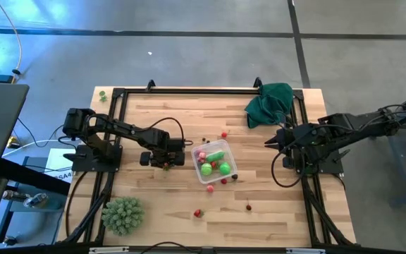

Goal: Pick and placing Produce into tupperware
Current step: Put the red strawberry into the transparent container

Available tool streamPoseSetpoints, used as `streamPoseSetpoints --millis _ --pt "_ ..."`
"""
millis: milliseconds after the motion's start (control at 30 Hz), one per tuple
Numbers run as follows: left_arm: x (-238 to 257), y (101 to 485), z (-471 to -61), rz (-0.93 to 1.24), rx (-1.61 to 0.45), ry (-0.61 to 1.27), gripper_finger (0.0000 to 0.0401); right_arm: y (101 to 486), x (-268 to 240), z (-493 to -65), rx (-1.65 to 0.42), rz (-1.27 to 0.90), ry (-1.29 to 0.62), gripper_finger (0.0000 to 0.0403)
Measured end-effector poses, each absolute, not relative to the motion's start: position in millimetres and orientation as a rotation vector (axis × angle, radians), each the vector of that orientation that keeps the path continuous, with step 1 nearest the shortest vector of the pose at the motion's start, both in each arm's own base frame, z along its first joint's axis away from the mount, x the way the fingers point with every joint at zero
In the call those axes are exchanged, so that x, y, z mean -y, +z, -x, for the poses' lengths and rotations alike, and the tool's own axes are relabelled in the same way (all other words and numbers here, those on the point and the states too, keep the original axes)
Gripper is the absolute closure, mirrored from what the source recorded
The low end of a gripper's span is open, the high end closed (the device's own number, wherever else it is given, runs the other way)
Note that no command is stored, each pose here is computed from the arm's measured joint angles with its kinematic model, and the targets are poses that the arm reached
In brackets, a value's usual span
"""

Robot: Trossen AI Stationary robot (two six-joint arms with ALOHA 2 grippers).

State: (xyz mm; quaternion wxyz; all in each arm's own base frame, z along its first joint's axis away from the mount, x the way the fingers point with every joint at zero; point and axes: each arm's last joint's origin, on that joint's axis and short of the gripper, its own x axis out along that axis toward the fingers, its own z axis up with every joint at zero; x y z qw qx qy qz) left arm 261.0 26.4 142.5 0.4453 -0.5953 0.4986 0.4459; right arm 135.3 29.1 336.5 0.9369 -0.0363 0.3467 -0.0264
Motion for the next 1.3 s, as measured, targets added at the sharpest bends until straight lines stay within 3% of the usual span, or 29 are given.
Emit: streamPoseSetpoints --millis 833,1300 --pt "-27.9 150.3 -268.8 1.427 -1.215 1.04 0.0252 336.5 -29.1 -135.3 -0.708 0.074 -0.054 0.0371" --pt "-36.7 220.8 -275.4 1.168 -0.876 0.919 0.0252 336.5 -29.1 -135.2 -0.708 0.074 -0.054 0.0371"
